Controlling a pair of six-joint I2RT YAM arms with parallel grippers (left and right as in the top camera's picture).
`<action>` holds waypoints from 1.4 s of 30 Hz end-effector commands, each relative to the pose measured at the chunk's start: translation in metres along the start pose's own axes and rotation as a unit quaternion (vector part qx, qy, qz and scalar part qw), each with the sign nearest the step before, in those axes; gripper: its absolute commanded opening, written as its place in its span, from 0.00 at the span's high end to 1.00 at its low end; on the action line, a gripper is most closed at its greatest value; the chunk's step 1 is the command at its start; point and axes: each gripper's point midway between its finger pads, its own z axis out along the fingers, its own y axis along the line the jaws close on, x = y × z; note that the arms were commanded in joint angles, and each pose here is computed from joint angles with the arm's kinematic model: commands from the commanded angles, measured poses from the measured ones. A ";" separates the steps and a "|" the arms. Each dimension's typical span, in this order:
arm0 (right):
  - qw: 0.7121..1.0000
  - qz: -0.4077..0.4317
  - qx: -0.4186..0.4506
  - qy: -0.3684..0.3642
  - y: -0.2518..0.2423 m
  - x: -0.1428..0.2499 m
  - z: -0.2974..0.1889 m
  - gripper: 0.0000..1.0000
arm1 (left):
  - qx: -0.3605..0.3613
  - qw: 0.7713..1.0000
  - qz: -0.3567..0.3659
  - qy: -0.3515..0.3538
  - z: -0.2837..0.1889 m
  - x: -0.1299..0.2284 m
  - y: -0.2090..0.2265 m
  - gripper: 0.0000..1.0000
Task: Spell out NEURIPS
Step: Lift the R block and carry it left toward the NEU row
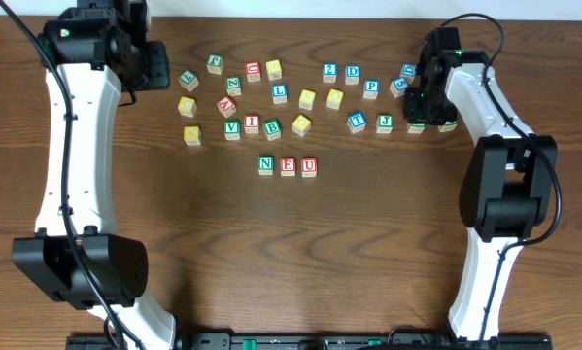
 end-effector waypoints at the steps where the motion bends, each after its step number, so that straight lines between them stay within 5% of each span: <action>1: 1.000 -0.003 -0.009 0.011 0.001 0.005 0.005 0.71 | -0.003 1.000 -0.001 -0.007 -0.004 -0.004 0.000 0.58; 19: 0.998 -0.002 -0.047 0.035 0.013 0.017 -0.002 0.82 | -0.003 1.000 -0.001 -0.007 -0.004 -0.004 0.000 0.57; 34: 0.996 -0.019 -0.087 -0.003 0.033 0.023 -0.088 0.80 | -0.003 1.000 -0.001 -0.007 -0.004 -0.004 0.000 0.57; 42: 0.992 -0.063 -0.107 0.038 0.075 0.055 -0.100 0.80 | -0.003 1.000 -0.001 -0.007 -0.004 -0.004 0.000 0.58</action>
